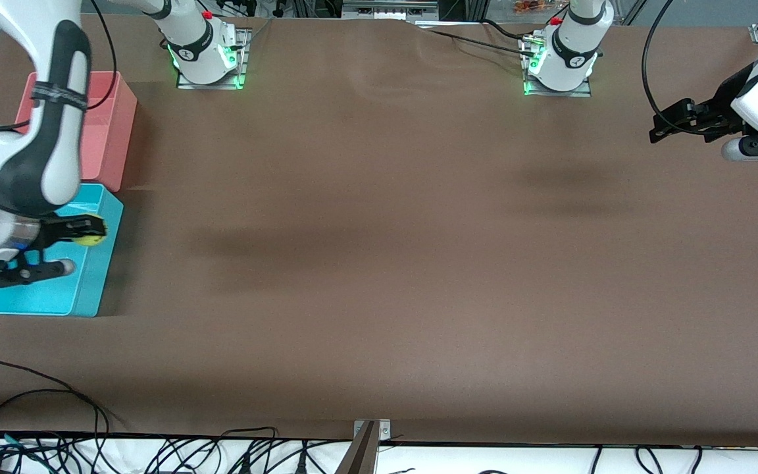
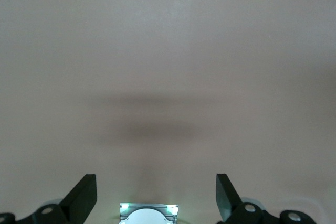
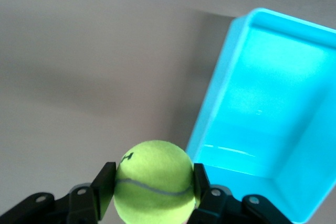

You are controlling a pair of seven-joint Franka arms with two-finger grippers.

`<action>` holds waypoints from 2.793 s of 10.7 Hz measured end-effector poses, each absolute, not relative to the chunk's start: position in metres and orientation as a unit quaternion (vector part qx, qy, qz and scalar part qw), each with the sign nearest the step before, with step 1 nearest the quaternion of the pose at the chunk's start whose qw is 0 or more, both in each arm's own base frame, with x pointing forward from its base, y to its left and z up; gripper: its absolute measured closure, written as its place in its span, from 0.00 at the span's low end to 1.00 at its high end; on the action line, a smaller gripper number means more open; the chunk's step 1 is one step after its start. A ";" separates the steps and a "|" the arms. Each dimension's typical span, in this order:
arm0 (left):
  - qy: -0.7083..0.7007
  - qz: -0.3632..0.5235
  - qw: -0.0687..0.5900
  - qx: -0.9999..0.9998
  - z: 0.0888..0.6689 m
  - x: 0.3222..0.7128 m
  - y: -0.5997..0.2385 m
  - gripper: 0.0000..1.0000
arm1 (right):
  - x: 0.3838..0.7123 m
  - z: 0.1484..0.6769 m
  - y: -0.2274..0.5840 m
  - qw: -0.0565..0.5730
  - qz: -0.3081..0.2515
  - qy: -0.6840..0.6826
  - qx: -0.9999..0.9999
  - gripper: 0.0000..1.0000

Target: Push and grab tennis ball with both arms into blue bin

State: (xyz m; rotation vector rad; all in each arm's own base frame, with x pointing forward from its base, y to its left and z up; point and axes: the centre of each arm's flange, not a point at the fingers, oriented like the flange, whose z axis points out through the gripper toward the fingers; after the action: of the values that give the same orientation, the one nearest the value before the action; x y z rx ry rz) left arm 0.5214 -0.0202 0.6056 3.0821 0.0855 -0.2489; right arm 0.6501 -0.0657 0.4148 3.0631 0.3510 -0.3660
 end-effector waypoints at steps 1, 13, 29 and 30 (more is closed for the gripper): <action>0.027 -0.081 0.024 0.996 0.605 0.522 -0.020 0.00 | 0.646 0.414 -0.097 0.012 -0.119 0.121 0.985 0.35; 0.025 -0.065 -0.012 0.997 0.603 0.532 -0.016 0.00 | 0.641 0.289 -0.242 -0.026 -0.089 0.152 0.984 0.20; 0.027 -0.029 -0.010 0.999 0.601 0.541 -0.013 0.00 | 0.685 0.480 -0.147 -0.051 -0.040 0.258 0.964 0.00; 0.028 -0.029 -0.010 0.999 0.601 0.541 -0.013 0.00 | 0.683 0.491 -0.134 -0.055 -0.037 0.268 0.961 0.00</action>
State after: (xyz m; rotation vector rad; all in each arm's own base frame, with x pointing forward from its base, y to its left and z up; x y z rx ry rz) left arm 0.5411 -0.0131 0.6012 3.1594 0.0871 -0.0920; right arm 0.6834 -0.1343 0.4912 3.1300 0.8718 -0.1206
